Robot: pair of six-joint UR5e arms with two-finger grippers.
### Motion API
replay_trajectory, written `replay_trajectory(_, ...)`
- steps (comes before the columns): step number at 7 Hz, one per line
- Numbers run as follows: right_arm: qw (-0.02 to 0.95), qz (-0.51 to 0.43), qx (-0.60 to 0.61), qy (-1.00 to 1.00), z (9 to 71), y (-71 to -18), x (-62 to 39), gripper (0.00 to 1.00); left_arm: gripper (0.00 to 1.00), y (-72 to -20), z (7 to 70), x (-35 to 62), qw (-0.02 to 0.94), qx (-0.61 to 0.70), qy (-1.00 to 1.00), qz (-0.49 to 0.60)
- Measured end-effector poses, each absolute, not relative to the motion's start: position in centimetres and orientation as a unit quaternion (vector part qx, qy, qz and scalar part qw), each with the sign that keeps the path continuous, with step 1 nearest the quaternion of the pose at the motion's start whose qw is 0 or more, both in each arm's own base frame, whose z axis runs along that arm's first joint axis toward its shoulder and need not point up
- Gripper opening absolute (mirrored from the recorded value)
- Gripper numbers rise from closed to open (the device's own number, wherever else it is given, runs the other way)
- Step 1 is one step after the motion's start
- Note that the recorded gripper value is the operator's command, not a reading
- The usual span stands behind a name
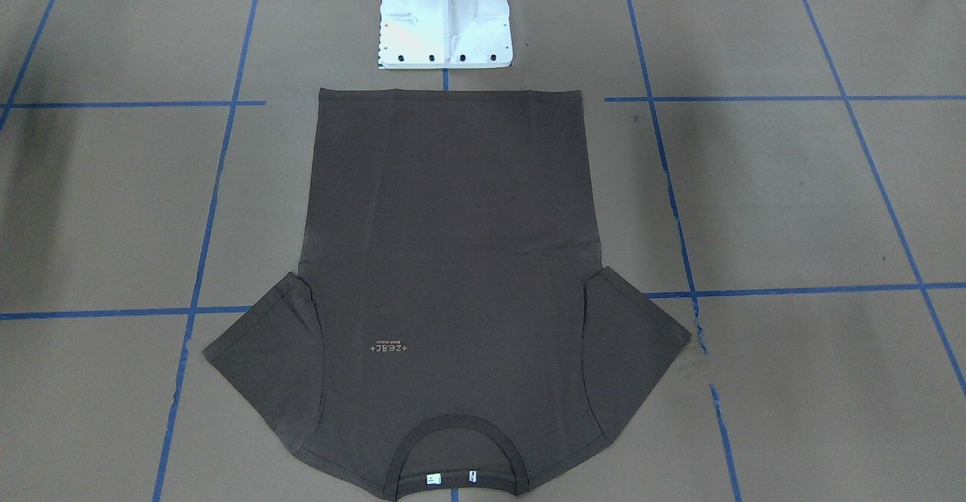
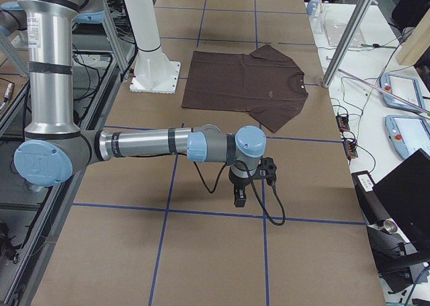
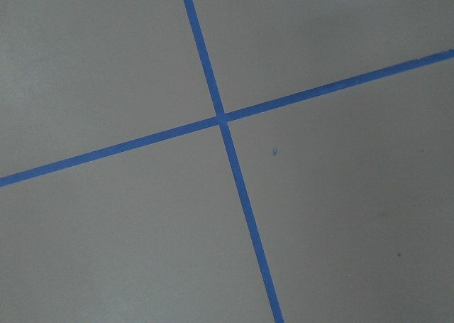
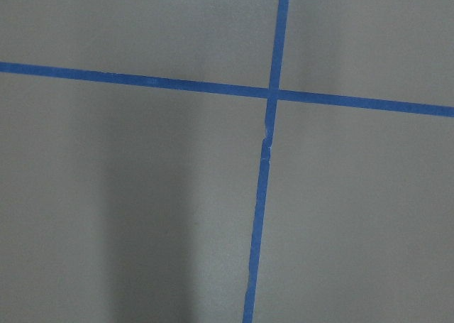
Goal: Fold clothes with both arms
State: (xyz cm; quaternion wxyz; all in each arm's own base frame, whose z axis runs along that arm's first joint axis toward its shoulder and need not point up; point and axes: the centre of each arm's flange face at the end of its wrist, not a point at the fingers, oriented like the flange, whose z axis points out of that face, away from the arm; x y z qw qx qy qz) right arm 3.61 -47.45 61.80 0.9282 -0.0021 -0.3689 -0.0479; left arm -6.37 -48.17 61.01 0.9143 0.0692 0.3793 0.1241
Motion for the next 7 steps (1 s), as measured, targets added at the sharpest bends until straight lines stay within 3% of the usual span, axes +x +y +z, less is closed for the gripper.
replay_trajectory(5, 0.922, -0.05, 0.006, -0.383, 60.2, -47.6, 2.7, 1.0, 1.0, -48.1, 58.9, -6.3, 0.912, 0.088, 0.378, 0.133)
replay_trajectory(7, 0.918, -0.061, -0.001, -0.391, 57.4, -50.2, -2.2, 1.0, 1.0, -48.4, 57.6, -6.1, 0.907, 0.102, 0.385, 0.139)
